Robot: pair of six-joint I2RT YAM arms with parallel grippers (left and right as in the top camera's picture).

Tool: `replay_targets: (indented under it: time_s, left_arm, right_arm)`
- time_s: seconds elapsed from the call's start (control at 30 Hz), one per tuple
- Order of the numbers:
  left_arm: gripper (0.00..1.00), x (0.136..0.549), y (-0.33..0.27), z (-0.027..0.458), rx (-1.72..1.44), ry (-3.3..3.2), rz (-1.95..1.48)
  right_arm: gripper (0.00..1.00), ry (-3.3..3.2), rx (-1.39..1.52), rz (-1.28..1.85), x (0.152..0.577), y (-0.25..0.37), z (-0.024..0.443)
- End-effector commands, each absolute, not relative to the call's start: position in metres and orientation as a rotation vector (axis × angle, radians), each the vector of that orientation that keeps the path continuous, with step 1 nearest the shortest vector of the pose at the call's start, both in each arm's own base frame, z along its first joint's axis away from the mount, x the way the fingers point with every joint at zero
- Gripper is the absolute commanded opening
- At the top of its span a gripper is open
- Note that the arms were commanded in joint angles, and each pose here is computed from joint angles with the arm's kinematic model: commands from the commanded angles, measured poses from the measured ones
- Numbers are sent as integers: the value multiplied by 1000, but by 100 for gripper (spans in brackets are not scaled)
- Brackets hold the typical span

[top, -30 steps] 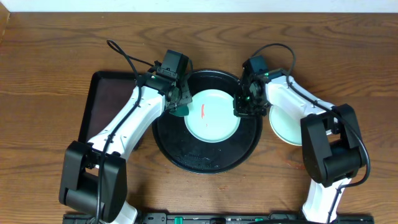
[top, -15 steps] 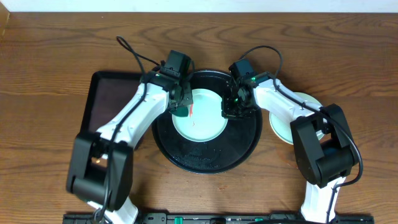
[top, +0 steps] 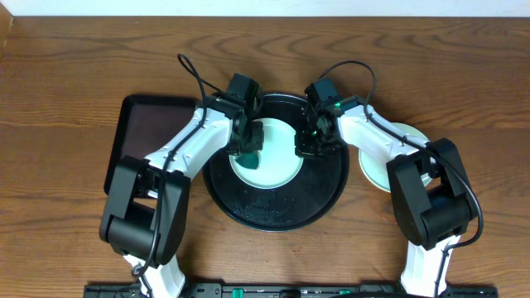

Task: Clean dirty plates on tray and stack at the side
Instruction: 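Scrub the second light-green plate with the sponge while right gripper holds it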

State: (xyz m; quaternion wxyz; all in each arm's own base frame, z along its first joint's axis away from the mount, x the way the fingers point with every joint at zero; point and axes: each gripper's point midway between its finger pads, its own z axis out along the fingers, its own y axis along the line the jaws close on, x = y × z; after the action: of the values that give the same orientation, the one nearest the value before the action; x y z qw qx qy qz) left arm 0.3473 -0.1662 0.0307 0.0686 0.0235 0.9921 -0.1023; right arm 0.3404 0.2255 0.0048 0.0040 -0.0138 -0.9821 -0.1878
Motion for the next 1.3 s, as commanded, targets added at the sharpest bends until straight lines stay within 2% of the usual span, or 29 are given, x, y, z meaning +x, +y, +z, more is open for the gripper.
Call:
replay_targets:
  time_s: [0.0,0.13,0.43,0.57,0.83,1.0,1.27]
  left_arm:
    - [8,345,-184,38,149,2977,-375]
    - [7,356,-186,37,156,2921,-352]
    - [7,424,-164,51,74,2637,-93]
    - [7,433,-164,38,64,2621,-67]
    - [7,392,-156,16,179,2812,-29]
    - [8,350,-181,11,424,2949,-284]
    - [8,317,-218,34,792,2886,-681]
  right_arm:
    - [1,-3067,-50,-597,341,232,3]
    - [1,-3068,-50,-597,341,231,3]
    - [1,-3068,-47,-597,341,231,3]
    - [1,-3069,-38,-597,341,231,3]
    - [1,-3070,-38,-598,341,232,3]
    - [1,-3072,-38,-601,342,232,3]
    - [1,-3072,-38,-601,342,232,3]
